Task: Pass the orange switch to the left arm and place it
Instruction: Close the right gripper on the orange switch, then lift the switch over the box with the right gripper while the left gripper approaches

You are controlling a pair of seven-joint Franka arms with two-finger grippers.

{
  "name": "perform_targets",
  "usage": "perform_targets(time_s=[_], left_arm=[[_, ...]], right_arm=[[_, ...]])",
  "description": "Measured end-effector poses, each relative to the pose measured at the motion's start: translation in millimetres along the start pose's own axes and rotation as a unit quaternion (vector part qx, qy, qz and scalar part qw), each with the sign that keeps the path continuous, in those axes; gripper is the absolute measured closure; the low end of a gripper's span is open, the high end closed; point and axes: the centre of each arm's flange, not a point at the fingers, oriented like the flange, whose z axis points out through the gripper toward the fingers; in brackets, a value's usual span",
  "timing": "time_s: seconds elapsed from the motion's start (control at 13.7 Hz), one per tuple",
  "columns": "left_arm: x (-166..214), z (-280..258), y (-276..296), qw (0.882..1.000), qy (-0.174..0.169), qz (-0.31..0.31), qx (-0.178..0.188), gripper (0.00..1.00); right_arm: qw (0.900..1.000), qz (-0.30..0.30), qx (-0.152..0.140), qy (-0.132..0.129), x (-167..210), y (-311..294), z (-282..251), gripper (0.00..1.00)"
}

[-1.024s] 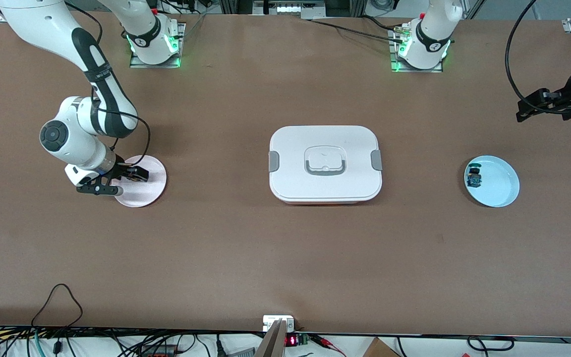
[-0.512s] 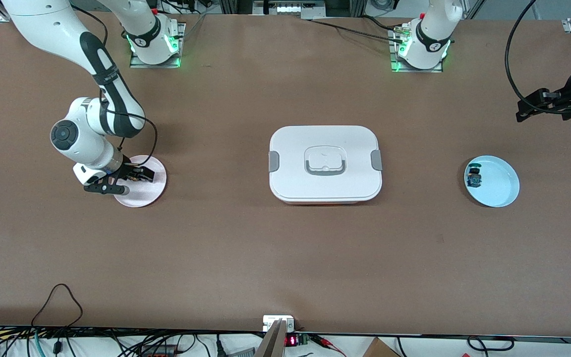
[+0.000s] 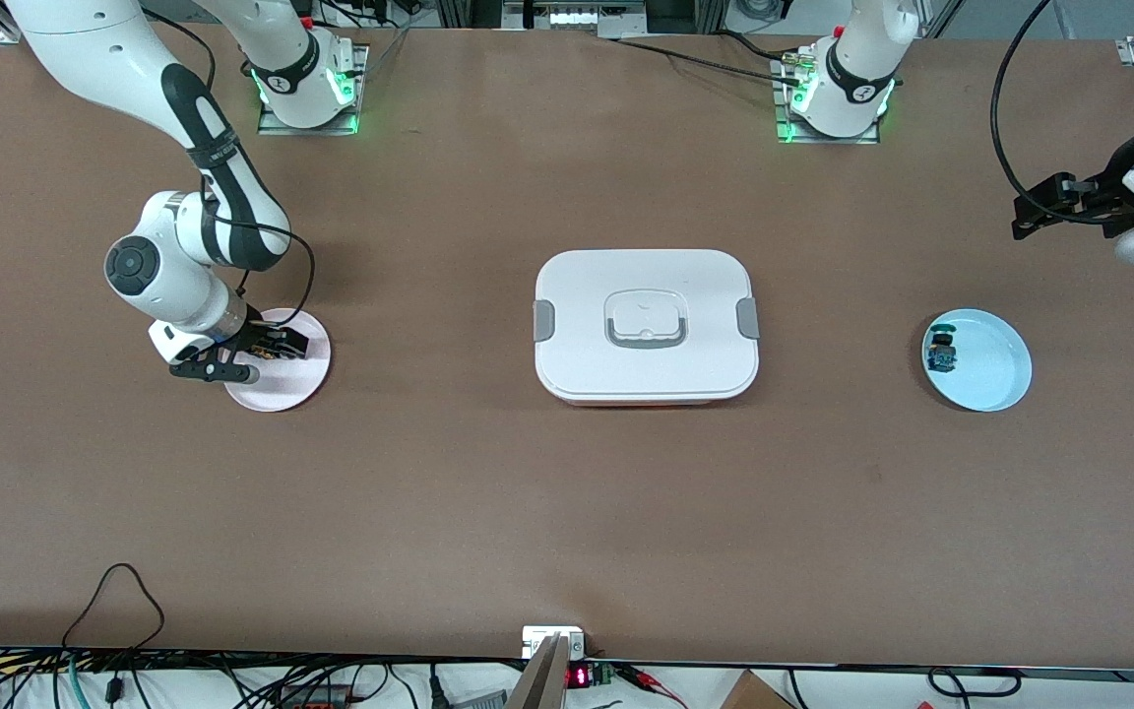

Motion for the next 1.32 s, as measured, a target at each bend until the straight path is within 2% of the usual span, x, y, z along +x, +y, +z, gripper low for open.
perform_targets(time_s=[0.29,0.51,0.73,0.88,1.32], left_arm=[[18.0,12.2,9.5,1.000,0.015,0.008,-0.002,0.00],[38.0,27.5,19.2,0.999,0.031,0.013,-0.018,0.00],[42.5,32.1,21.3,0.999,0.032,0.013,-0.025,0.00],[42.6,30.4,21.7,0.999,0.033,0.013,-0.026,0.00],[44.7,33.0,23.7,0.999,0.031,0.012,-0.040,0.00]], right_arm=[[1.000,0.002,0.000,-0.002,-1.5,0.4,1.3,0.00],[1.000,0.003,-0.001,-0.005,-4.0,0.9,3.4,0.00],[1.000,0.003,-0.001,-0.009,-7.6,1.6,6.3,0.08],[1.000,0.003,-0.001,-0.009,-7.6,2.2,5.2,0.26],[0.999,-0.035,0.001,-0.002,-6.8,-15.2,-2.7,0.28]])
